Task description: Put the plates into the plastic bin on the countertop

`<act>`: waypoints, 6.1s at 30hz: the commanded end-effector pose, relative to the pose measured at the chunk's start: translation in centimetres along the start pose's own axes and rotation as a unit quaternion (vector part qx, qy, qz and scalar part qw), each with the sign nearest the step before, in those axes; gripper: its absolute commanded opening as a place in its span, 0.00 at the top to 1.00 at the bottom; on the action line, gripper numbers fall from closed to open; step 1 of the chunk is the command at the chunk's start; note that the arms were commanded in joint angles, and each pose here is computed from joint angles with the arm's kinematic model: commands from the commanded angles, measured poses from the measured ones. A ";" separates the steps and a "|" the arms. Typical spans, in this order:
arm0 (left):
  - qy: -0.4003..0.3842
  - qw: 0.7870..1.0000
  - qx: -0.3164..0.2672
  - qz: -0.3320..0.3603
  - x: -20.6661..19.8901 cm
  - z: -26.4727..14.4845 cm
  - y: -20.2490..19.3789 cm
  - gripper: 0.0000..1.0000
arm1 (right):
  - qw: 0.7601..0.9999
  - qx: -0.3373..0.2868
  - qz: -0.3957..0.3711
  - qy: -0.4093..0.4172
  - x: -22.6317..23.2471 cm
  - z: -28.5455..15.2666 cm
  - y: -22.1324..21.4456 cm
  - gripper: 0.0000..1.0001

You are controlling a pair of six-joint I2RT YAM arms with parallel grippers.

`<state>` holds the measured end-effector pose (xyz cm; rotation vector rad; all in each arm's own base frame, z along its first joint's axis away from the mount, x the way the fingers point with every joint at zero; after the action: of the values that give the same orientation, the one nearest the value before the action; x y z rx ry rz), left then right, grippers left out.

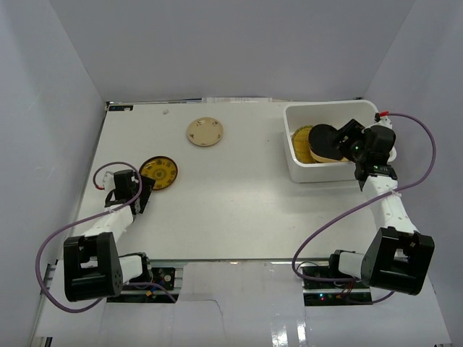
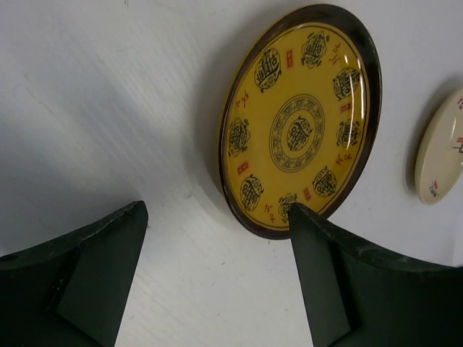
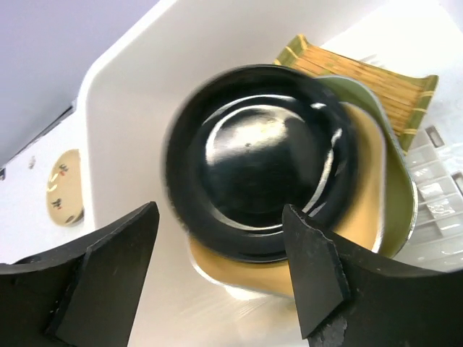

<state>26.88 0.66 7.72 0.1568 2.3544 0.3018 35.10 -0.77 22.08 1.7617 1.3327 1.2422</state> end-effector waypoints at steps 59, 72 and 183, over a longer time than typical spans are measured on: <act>-0.309 0.903 0.242 0.174 -11.0 -11.1 -5.0 0.26 | 0.906 0.047 -0.099 0.408 30.5 -0.5 -5.4 0.92; -0.223 0.939 0.214 0.153 -14.1 -2.1 -8.8 0.21 | 0.996 -0.069 -0.002 0.050 1.4 -0.6 2.7 0.92; -0.482 0.683 0.309 0.453 -5.2 -24.1 -12.2 0.02 | 0.996 -0.049 -0.020 -0.078 -2.0 -4.7 4.2 0.10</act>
<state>13.28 -16.46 24.89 1.4456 1.0299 -0.1787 33.25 -4.54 22.60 1.8245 1.2233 1.0587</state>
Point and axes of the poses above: each gripper's point midway between its finger pads, its own z axis out along the fingers, its own x axis along the line the jaws close on, y = z × x, the point moved 5 cm from there along -z, back along the fingers, and after that the axes turned 15 degrees about -z, right-handed, at the moved point
